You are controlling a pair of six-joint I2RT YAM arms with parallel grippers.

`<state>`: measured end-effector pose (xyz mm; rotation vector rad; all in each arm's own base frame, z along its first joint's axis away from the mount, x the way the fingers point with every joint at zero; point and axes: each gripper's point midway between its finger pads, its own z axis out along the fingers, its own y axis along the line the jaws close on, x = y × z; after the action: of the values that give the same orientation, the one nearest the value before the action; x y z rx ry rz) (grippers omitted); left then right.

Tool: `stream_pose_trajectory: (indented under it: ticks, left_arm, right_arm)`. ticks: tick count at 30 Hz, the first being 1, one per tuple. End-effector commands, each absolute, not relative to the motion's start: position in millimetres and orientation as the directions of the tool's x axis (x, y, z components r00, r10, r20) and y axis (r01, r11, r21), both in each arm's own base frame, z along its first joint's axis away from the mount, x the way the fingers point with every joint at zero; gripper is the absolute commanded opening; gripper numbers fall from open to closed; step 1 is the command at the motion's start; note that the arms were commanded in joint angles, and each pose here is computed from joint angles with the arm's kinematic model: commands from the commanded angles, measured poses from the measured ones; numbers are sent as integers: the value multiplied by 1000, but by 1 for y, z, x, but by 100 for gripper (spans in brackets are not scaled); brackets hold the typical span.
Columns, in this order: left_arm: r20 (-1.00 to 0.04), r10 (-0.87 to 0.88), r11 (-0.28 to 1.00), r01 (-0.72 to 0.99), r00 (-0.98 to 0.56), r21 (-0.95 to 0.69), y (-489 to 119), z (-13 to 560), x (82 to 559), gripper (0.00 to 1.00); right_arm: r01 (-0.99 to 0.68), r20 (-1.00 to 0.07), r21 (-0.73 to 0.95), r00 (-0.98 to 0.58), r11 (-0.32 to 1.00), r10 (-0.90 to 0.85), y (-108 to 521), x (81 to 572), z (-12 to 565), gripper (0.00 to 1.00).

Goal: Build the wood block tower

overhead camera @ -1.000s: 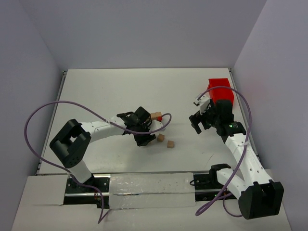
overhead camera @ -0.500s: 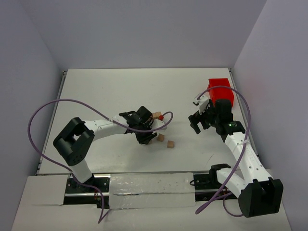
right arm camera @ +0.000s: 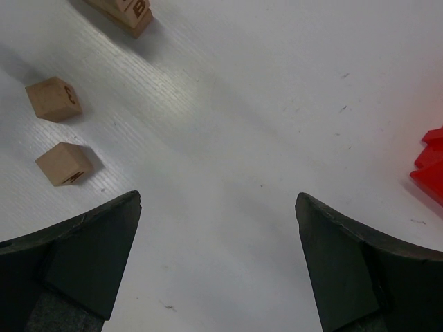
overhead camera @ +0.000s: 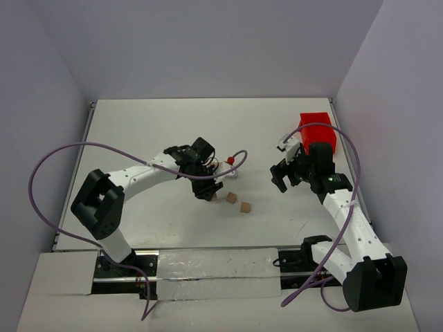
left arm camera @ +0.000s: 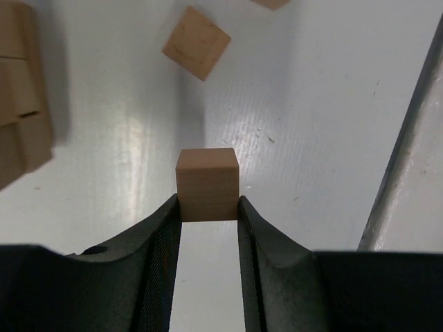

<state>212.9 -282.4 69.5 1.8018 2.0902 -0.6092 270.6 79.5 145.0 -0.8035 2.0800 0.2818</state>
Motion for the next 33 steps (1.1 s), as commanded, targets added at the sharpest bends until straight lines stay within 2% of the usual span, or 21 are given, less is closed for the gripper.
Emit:
stream_pose_trajectory:
  ticks: [1,8,13,20,33]
  left_arm:
    - [-559,828,-17,995,-42,-101,-277,131,220,0]
    - [-558,827,60,998,-68,-33,-268,167,274,9]
    - [-537,838,112,994,-99,-8,-264,164,303,12]
    - [-503,856,134,991,-116,0,-262,150,320,15]
    - [-507,853,131,991,-121,-17,-272,145,336,21]
  right_arm:
    - [-644,-823,-80,-388,761,-415,85,277,156,100]
    - [-651,-825,-55,-397,757,-402,89,279,154,100]
    - [-649,-826,-57,-396,759,-401,89,281,155,100]
    - [-648,-818,-43,-414,760,-400,89,282,150,100]
    - [-651,-810,-29,-430,759,-399,90,282,145,100]
